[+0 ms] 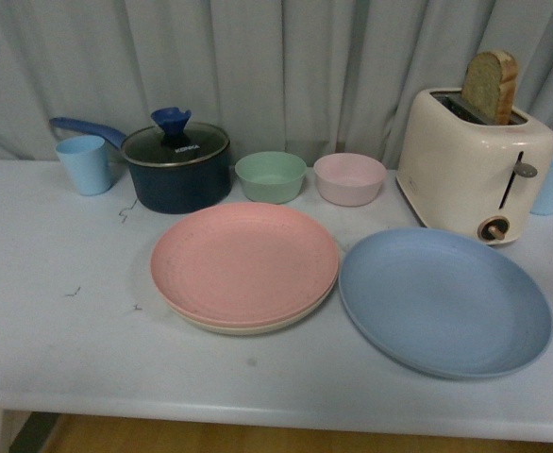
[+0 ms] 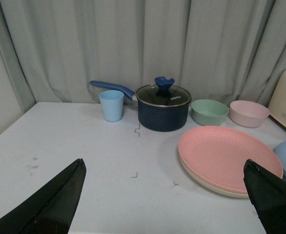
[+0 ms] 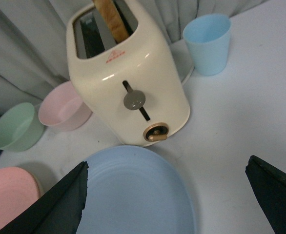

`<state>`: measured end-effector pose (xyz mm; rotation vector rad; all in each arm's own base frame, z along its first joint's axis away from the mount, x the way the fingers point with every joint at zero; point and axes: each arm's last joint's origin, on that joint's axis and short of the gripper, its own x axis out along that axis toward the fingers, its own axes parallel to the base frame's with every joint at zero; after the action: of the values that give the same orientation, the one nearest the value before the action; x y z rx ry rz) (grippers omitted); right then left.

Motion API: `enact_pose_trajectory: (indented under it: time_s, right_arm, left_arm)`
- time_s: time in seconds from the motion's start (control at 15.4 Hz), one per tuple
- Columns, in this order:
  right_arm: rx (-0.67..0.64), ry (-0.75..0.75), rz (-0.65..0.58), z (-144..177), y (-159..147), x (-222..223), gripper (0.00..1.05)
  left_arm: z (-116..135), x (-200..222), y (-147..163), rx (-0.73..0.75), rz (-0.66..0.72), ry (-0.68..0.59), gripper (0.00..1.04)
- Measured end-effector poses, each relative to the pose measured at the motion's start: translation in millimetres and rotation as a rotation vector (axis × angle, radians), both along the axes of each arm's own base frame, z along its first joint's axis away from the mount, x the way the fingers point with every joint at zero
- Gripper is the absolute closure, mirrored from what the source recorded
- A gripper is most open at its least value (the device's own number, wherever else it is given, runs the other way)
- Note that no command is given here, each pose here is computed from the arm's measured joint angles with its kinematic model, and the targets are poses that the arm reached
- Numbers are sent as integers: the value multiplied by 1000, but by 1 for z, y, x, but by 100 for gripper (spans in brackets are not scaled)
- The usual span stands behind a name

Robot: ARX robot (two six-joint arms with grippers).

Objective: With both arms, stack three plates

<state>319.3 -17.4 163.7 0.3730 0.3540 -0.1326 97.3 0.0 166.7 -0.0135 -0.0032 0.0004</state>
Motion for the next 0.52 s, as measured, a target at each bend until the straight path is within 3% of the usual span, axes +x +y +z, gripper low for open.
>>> enact_pose_trajectory:
  time_s: [0.07, 0.2, 0.46, 0.52]
  right_arm:
    - [-2, 66, -2, -9, 10, 22, 6]
    - [-3, 411, -37, -84, 28, 63, 6]
    - [16, 504, -39, -110, 32, 65, 7]
    - [16, 508, -39, -112, 32, 64, 15]
  left_arm:
    - [0, 0, 0, 0, 0, 0, 7]
    - [0, 0, 0, 0, 0, 0, 7]
    - [0, 0, 0, 0, 0, 0, 7]
    - [0, 0, 0, 0, 0, 0, 7]
